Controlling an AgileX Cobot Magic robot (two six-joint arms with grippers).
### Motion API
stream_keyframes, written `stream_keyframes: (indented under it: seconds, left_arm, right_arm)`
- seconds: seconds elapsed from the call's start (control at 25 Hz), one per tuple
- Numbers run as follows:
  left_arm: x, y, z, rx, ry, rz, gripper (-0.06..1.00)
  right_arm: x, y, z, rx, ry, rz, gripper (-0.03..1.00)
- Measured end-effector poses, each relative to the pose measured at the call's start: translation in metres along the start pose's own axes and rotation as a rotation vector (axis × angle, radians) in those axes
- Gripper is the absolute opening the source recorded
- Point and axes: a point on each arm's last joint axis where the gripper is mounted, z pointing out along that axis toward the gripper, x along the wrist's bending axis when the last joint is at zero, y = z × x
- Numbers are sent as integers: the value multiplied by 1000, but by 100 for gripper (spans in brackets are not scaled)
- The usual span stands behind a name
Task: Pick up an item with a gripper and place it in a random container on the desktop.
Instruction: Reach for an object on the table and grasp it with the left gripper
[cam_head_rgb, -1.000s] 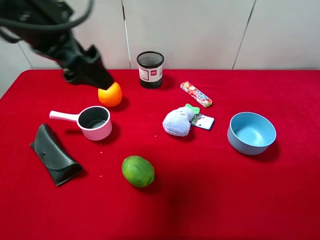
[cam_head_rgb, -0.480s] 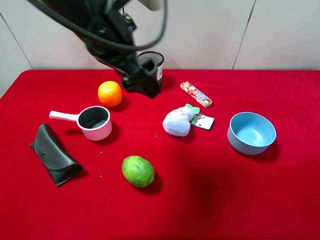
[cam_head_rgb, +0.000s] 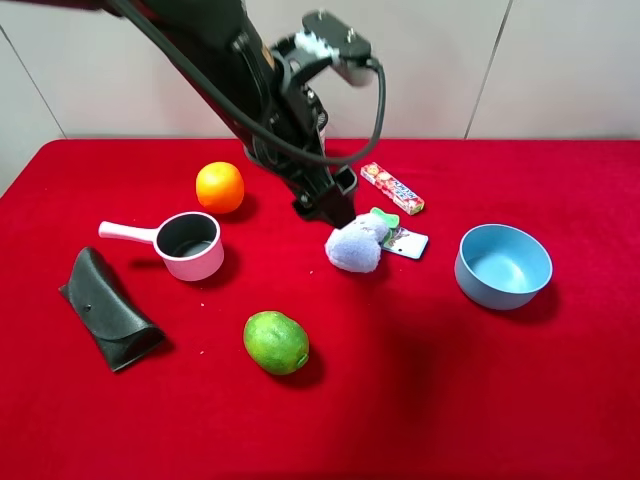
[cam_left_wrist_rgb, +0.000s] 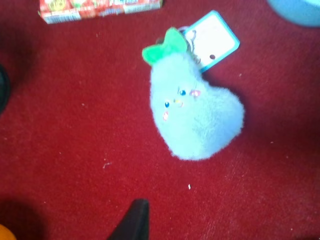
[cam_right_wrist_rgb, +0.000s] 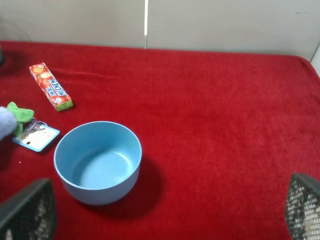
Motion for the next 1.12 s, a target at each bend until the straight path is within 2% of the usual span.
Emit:
stream_keyframes:
  seconds: [0.48, 1.12]
  left_arm:
    - [4, -9, 53, 12, 15, -11, 99]
    - [-2, -17, 110, -46, 43, -20, 99]
  right_arm:
    - [0, 0, 0, 0, 0, 0, 69]
    - [0, 0, 0, 0, 0, 0, 69]
